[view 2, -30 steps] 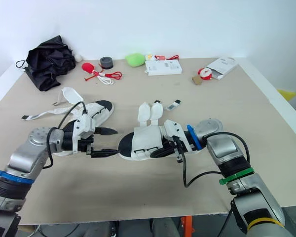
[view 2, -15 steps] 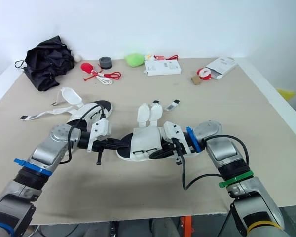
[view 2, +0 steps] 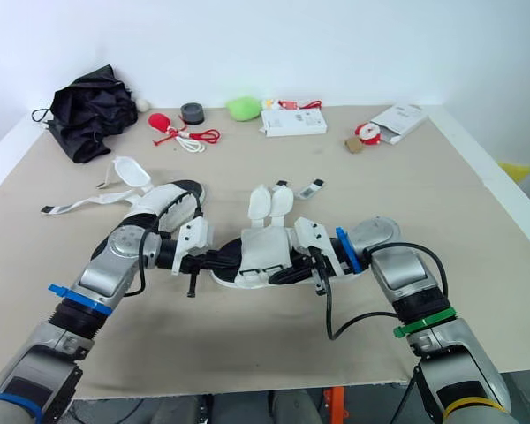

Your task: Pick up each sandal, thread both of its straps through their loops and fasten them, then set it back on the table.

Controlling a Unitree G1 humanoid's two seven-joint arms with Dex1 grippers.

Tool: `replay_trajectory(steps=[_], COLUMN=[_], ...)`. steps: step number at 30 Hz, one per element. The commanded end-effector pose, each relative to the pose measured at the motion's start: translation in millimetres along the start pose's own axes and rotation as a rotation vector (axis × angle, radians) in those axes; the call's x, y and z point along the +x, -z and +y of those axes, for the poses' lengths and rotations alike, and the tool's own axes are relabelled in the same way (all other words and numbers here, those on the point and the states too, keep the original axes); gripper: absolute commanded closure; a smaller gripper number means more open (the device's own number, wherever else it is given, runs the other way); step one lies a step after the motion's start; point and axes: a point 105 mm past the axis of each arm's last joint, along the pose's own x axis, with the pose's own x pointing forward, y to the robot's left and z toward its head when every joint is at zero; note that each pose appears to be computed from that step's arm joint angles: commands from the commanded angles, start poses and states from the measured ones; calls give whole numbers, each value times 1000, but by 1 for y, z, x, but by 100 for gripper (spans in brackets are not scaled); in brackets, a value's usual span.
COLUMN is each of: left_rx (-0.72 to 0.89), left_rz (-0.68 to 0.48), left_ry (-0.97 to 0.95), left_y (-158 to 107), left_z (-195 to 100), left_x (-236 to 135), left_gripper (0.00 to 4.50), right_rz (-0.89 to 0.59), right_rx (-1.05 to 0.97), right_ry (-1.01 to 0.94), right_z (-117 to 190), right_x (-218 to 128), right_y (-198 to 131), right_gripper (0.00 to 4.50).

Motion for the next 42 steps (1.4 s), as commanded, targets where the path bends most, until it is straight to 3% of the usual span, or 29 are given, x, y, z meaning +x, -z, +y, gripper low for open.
replay_trajectory(steps=[1, 7, 11, 12, 13, 14, 16, 18, 21, 24, 28, 33, 42], left_rx=[-94, -144, -149, -147, -143, -137, -128, -121, -104, -89, -82, -76, -72], left_rz=[83, 160, 176, 175, 176, 176, 175, 171, 168, 160, 160, 152, 146], left_ry=[32, 43, 47, 49, 50, 52, 52, 52, 53, 61, 69, 73, 54], left_y=[35, 68, 77, 77, 77, 77, 77, 76, 74, 72, 75, 75, 74], left_z=[-9, -19, -22, -23, -23, -23, -22, -22, -22, -23, -25, -26, -26], left_x=[5, -6, -6, -6, -5, -4, -3, -2, 0, 3, 10, 14, 9], left_gripper=[448, 448, 450, 450, 450, 450, 450, 450, 450, 450, 450, 450, 450], right_rz=[26, 40, 52, 52, 53, 54, 69, 68, 26, -63, -52, -55, -131], right_rx=[-5, 25, 69, 77, 77, 73, 68, 66, 60, 100, 280, 441, 493], right_ry=[-27, 0, -5, 4, 18, 32, 68, 104, 170, 307, 461, 442, 439], right_z=[4, 0, 4, 4, 6, 8, 12, 14, 12, -13, -54, -69, -93], right_x=[10, 7, -4, -7, -15, -22, -38, -53, -71, -85, -74, -51, -37], right_y=[3, 6, 8, 8, 7, 6, 4, -2, -21, -45, -38, -29, -35], right_gripper=[450, 450, 260, 244, 174, 156, 67, 6, 6, 6, 6, 6, 6])
